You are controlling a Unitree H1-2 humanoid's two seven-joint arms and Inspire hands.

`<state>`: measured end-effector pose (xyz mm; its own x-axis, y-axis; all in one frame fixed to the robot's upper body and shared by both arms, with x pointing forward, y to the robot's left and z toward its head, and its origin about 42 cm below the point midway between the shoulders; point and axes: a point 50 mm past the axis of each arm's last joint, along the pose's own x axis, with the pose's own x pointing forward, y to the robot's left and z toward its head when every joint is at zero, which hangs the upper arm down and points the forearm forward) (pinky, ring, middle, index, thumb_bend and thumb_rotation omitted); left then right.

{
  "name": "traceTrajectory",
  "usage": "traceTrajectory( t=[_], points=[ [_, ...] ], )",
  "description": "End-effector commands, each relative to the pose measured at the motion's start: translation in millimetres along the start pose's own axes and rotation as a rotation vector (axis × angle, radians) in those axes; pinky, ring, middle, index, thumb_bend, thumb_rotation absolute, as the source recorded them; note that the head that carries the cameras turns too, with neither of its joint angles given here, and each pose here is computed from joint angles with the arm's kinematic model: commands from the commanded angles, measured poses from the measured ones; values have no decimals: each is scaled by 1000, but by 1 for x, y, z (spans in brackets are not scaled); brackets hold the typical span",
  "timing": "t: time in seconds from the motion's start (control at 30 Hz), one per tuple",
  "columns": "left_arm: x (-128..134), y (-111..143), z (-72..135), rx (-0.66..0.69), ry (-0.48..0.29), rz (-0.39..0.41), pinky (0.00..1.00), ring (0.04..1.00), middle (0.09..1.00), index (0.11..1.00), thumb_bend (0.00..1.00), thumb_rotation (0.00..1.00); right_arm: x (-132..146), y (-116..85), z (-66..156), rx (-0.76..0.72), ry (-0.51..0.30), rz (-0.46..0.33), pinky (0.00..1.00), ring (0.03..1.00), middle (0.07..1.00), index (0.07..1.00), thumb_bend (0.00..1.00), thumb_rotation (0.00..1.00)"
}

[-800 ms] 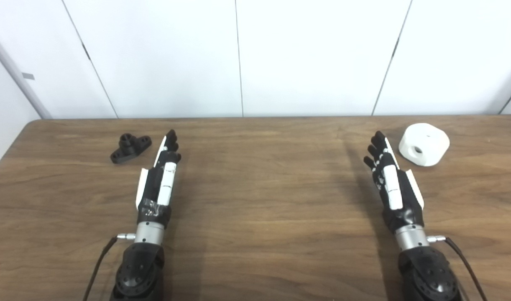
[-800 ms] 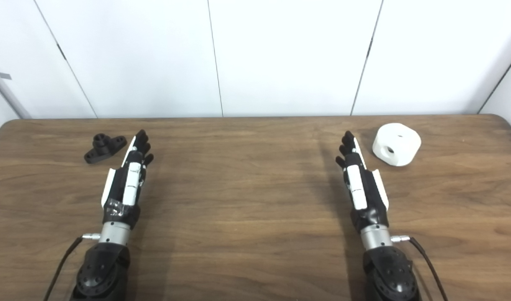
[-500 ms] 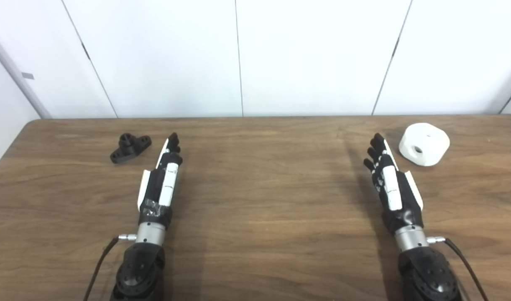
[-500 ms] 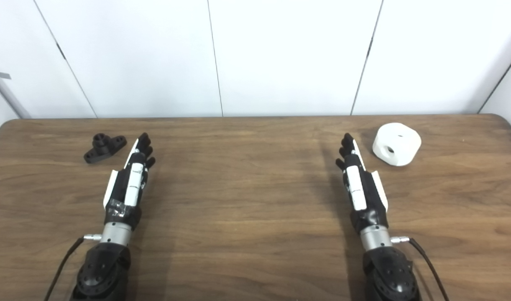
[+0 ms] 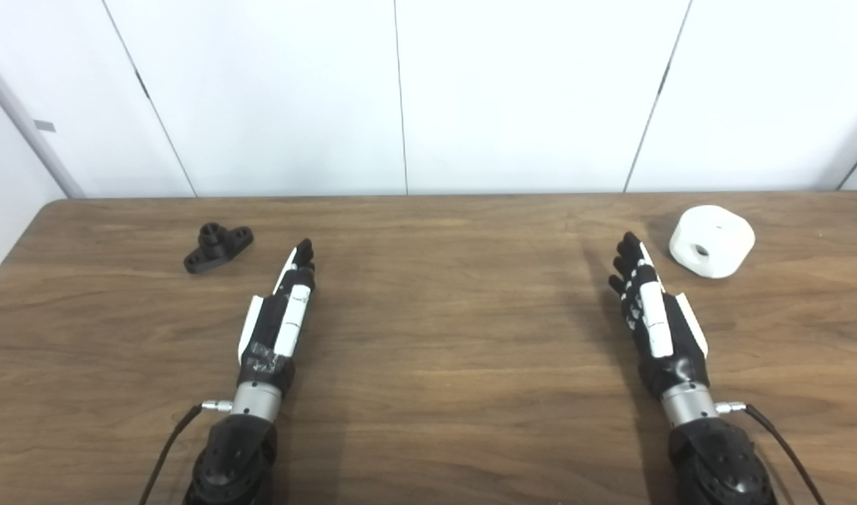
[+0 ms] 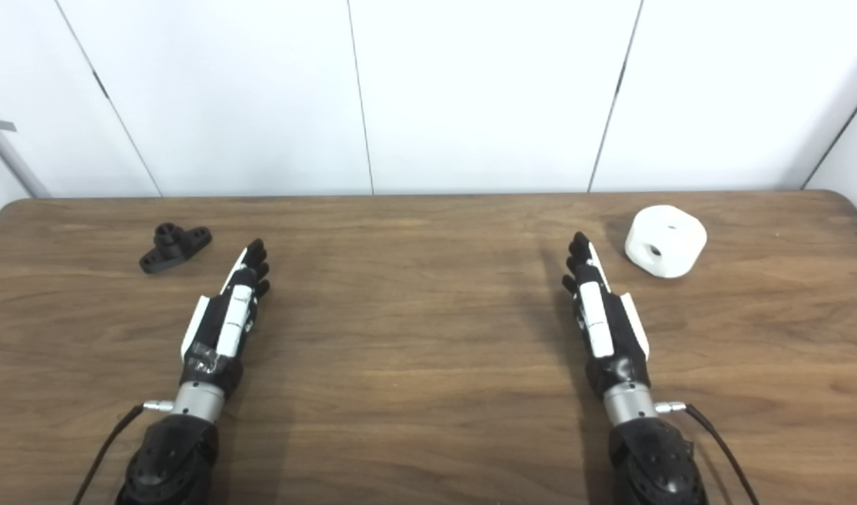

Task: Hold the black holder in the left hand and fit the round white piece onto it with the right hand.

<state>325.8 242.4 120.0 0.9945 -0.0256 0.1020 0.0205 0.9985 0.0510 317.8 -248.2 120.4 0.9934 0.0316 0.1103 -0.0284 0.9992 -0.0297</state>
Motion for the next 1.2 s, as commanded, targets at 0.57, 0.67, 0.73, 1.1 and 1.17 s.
traceTrajectory(
  t=[0.57, 0.67, 0.73, 1.1, 1.17],
  points=[
    [10, 29, 44, 368, -115, 104, 789, 822, 833, 859, 770, 234, 9, -15, 13, -8, -55, -8, 956, 991, 991, 999, 412, 1000],
    [11, 41, 56, 510, -162, 131, 759, 775, 775, 796, 808, 173, 10, -13, 11, 3, -57, -5, 962, 994, 993, 1000, 404, 1000],
    [12, 51, 65, 610, -198, 162, 740, 759, 759, 775, 816, 166, 11, -12, 9, 20, -58, -8, 962, 995, 992, 999, 410, 1000],
    [5, 105, 82, 1086, -417, 302, 675, 783, 781, 735, 891, 203, 12, -11, 1, 39, -56, 7, 983, 1000, 1000, 1000, 412, 1000],
    [4, 113, 86, 1137, -437, 324, 717, 800, 793, 739, 888, 223, 12, -11, 0, 38, -51, 4, 977, 1000, 1000, 1000, 424, 1000]
  ],
)
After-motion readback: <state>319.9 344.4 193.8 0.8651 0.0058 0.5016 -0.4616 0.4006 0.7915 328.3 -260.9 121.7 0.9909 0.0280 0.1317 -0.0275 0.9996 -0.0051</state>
